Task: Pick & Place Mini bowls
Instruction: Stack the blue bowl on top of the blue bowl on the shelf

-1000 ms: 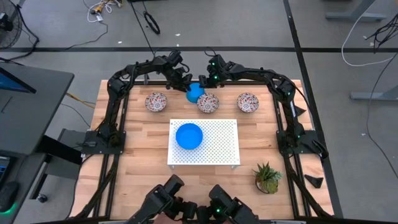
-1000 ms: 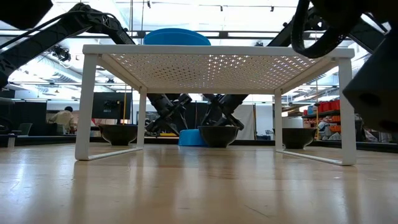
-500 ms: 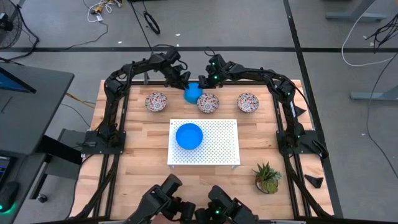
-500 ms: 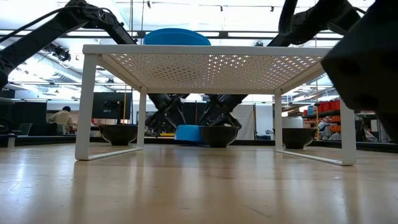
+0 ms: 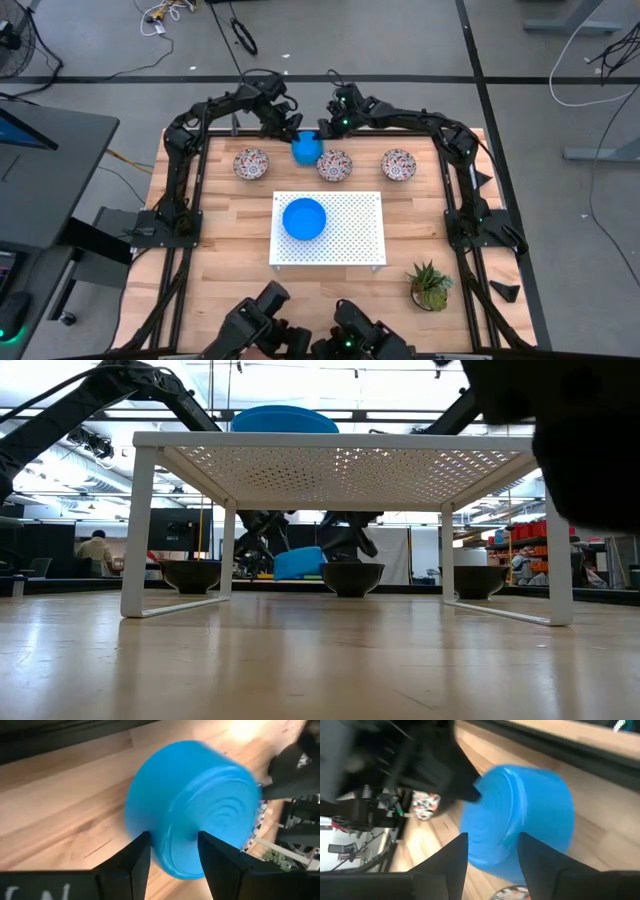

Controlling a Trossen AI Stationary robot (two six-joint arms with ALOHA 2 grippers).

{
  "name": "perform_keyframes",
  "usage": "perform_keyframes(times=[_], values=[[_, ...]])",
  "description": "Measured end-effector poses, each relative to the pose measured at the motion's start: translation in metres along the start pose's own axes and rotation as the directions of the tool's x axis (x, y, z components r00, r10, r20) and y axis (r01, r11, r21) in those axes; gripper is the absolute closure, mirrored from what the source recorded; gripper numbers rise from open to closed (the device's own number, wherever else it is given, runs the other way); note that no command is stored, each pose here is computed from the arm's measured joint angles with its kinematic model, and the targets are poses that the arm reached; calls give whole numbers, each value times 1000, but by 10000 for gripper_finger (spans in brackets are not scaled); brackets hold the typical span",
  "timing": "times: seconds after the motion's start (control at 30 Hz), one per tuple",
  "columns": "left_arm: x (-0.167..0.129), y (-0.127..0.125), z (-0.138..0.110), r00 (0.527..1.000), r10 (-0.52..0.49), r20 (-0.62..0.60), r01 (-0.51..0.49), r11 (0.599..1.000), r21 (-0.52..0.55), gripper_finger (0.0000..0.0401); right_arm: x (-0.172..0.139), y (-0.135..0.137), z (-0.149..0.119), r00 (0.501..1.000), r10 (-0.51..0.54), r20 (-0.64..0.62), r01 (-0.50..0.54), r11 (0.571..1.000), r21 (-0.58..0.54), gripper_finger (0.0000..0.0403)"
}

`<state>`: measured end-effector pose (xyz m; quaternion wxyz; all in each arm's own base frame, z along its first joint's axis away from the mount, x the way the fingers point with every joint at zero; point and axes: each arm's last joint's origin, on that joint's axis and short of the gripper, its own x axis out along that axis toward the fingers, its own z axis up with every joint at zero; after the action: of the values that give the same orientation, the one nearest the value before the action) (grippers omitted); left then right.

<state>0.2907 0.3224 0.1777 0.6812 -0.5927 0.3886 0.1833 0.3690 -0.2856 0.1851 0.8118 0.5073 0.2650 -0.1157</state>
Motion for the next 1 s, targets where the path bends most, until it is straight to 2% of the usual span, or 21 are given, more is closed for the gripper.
perform_keyframes(times=[0.27, 0.43, 0.53, 0.63, 1.0], values=[[4, -5, -4, 1000, -9, -27, 9, 1000, 5, 236, -8, 12, 7, 998, 37, 55, -35, 998, -51, 233], [6, -8, -7, 999, -17, -42, 18, 1000, 11, 236, -7, 12, 6, 998, 29, 52, -27, 998, -54, 233], [3, -17, -5, 997, -73, -27, 75, 995, 63, 236, -3, 11, 2, 999, 34, 27, -33, 998, -48, 233], [5, -17, -7, 996, -77, -48, 79, 996, 47, 238, -1, 13, 0, 999, 37, 18, -36, 998, -52, 234], [6, -14, -11, 996, -47, -74, 50, 998, 35, 282, -1, 12, 0, 1000, 20, 20, -19, 999, -50, 246]])
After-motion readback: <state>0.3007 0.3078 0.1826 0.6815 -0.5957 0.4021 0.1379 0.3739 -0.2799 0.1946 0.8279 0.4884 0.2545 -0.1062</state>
